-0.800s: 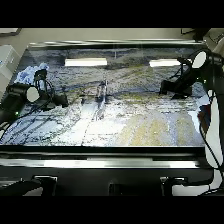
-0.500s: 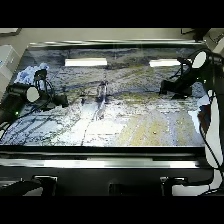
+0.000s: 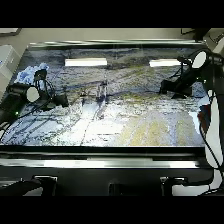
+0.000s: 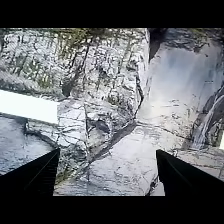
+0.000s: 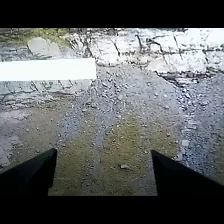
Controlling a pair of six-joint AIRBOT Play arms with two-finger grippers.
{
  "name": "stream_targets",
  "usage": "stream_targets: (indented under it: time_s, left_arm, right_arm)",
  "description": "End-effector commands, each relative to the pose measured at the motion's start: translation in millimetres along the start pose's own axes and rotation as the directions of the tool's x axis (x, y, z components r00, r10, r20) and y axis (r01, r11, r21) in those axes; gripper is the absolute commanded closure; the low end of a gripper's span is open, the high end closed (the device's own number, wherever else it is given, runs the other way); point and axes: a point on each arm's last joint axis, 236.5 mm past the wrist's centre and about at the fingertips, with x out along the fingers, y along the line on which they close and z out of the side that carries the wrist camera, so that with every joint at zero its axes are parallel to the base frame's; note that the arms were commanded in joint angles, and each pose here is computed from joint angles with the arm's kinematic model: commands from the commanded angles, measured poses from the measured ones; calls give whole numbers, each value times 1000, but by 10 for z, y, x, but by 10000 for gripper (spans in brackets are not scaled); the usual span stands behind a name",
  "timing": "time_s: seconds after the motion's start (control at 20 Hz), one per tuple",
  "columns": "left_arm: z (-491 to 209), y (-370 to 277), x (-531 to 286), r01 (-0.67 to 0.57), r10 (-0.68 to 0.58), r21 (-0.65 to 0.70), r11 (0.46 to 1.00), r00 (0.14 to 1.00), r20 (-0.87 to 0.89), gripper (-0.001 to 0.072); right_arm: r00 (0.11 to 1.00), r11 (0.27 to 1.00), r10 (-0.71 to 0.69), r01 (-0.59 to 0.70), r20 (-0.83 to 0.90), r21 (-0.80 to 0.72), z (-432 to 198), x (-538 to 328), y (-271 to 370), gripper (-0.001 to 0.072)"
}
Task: Fold the clothes and pants, and hang the long-sleeved shirts on hangers.
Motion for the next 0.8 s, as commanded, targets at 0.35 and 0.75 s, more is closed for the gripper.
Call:
stream_targets:
  time_s: [0.35, 0.75]
  left_arm:
    - [1404, -442, -367, 228, -210, 40, 973, 795, 569, -4]
    - [2140, 2267, 161, 350, -38, -726, 591, 912, 409, -7]
  right_arm:
    - [938, 999, 38, -40, 345, -3, 816, -142, 94, 23]
    - [941, 997, 38, -14, 336, -72, 798, -130, 93, 17]
